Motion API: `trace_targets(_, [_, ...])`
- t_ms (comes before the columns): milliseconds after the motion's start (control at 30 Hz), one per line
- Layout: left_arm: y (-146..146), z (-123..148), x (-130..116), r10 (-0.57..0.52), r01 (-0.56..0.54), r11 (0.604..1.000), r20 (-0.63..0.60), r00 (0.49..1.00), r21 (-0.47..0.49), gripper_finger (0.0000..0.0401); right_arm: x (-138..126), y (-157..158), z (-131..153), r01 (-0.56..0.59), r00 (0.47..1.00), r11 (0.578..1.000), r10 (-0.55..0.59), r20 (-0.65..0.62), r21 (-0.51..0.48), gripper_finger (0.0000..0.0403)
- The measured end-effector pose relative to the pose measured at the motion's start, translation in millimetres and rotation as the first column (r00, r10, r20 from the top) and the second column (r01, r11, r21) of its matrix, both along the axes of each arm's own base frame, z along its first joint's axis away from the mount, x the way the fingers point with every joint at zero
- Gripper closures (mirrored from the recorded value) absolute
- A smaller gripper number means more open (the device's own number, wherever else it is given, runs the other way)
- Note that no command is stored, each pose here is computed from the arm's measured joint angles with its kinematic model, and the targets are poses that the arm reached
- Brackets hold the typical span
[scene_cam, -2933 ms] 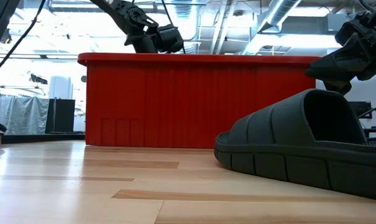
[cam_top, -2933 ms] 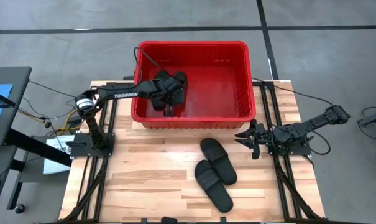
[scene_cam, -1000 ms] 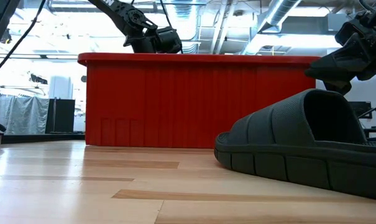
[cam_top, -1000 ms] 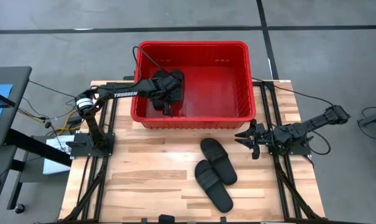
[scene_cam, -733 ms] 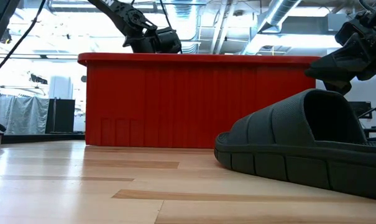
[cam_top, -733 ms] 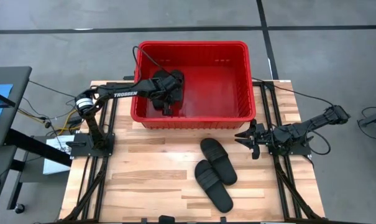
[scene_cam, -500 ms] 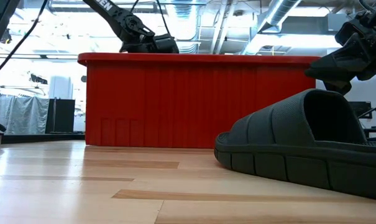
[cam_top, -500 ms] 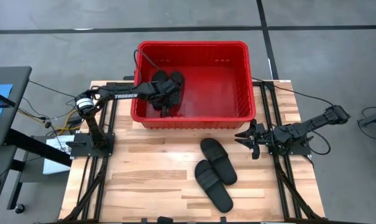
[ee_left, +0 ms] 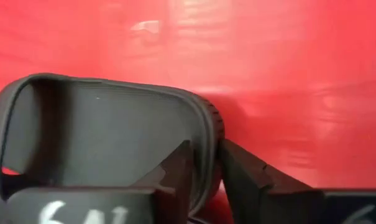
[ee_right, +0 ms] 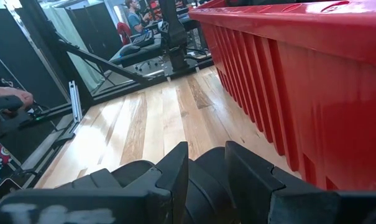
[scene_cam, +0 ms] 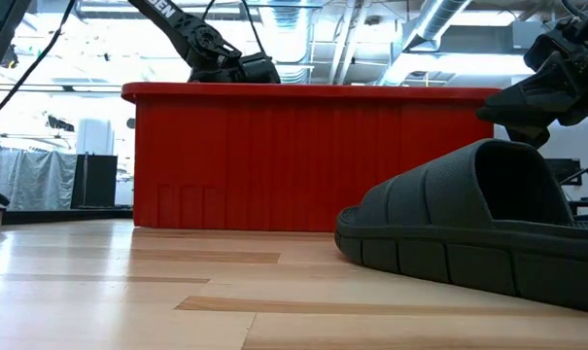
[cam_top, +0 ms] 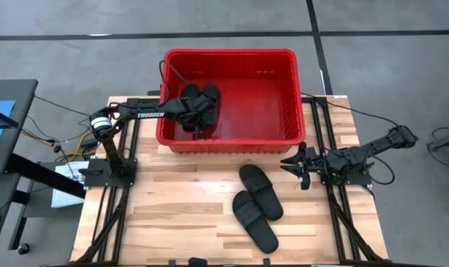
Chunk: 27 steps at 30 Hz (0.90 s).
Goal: Pick and place slides into bin
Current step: Put the black slide into the red organizer bin
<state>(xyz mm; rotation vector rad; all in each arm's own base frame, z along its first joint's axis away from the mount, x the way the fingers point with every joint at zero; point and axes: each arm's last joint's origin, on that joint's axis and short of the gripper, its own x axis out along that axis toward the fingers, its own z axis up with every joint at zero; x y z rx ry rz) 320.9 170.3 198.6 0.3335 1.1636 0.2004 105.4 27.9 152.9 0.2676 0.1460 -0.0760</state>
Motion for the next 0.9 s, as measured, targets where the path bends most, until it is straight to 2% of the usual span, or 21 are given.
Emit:
trace_targets(333, [1,0,0,0.017,-0.018,1.0,0.005,1.0,0.01,0.0255,0,0,0,0.0,1.0,1.0,0.0,0.0,0.0,0.0305])
trace_targets(600, [3,1,-2,0.057,-0.05,0.993,-0.057,0.997,0.109,0.0247,0,0,0,0.0,1.0,1.0,0.0,0.0,0.0,0.0305])
trace_targets(900, [3,17,-1,0.033,-0.025,0.996,-0.1,0.994,0.082,0.0247,0,0,0,0.0,1.0,1.0,0.0,-0.001,0.0,0.0305])
